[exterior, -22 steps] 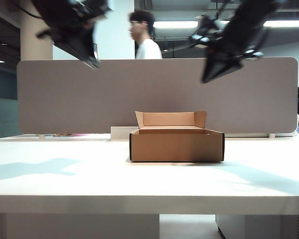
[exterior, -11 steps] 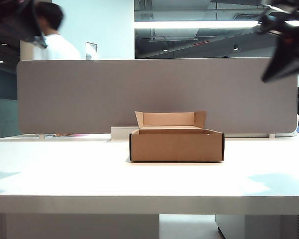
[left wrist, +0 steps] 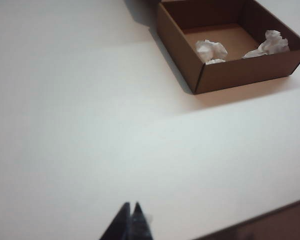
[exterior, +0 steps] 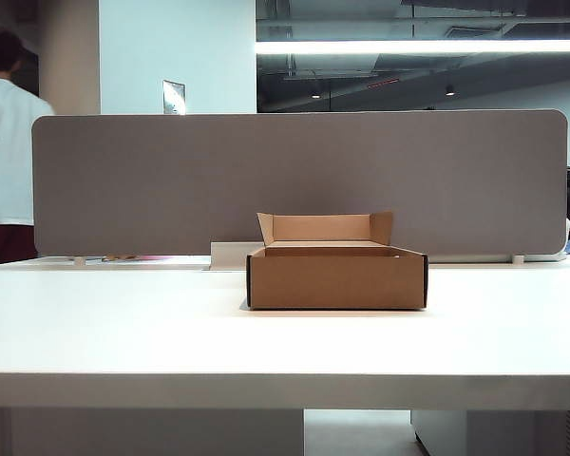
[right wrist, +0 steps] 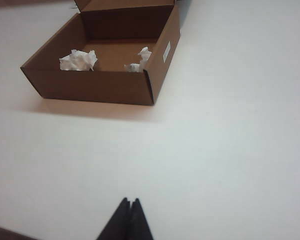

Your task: Pick up all the paper balls on the table and put them in the paper box.

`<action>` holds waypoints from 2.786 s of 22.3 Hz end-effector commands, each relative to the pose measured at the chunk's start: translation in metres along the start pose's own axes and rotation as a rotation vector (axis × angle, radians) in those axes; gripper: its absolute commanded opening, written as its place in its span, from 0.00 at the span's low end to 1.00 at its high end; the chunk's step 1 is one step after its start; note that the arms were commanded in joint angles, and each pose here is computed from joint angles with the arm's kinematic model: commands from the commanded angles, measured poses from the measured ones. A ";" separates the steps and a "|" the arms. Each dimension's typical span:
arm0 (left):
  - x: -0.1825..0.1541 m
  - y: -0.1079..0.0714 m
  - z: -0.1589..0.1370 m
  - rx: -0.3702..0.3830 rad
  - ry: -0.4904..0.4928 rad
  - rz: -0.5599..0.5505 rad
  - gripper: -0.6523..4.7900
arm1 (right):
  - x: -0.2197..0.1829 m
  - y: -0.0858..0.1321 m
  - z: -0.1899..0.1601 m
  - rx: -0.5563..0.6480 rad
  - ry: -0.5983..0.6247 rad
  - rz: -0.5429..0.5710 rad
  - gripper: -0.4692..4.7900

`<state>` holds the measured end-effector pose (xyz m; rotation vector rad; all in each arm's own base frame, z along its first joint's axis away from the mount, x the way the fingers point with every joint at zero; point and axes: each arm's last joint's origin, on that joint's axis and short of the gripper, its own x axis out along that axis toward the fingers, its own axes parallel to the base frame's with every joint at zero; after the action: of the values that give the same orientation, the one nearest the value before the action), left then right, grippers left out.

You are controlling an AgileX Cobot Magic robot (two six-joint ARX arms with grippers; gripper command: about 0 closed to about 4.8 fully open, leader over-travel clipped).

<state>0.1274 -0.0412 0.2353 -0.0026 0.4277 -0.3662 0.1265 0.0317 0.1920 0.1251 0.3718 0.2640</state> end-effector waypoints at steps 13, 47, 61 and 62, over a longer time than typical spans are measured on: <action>-0.014 0.002 -0.072 -0.123 -0.231 -0.019 0.11 | -0.031 -0.005 -0.037 -0.002 -0.160 -0.028 0.08; 0.000 0.008 -0.095 0.015 -0.244 0.122 0.11 | -0.017 -0.013 -0.052 -0.109 -0.199 -0.179 0.08; -0.005 0.023 -0.087 0.060 -0.321 0.309 0.11 | -0.017 -0.013 -0.052 -0.109 -0.200 -0.179 0.08; -0.006 0.027 -0.087 0.050 -0.327 0.349 0.11 | -0.017 -0.013 -0.052 -0.109 -0.199 -0.179 0.08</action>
<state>0.0964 -0.0096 0.1532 0.0608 0.1181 -0.0594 0.0940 0.0180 0.1478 0.0114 0.1791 0.0935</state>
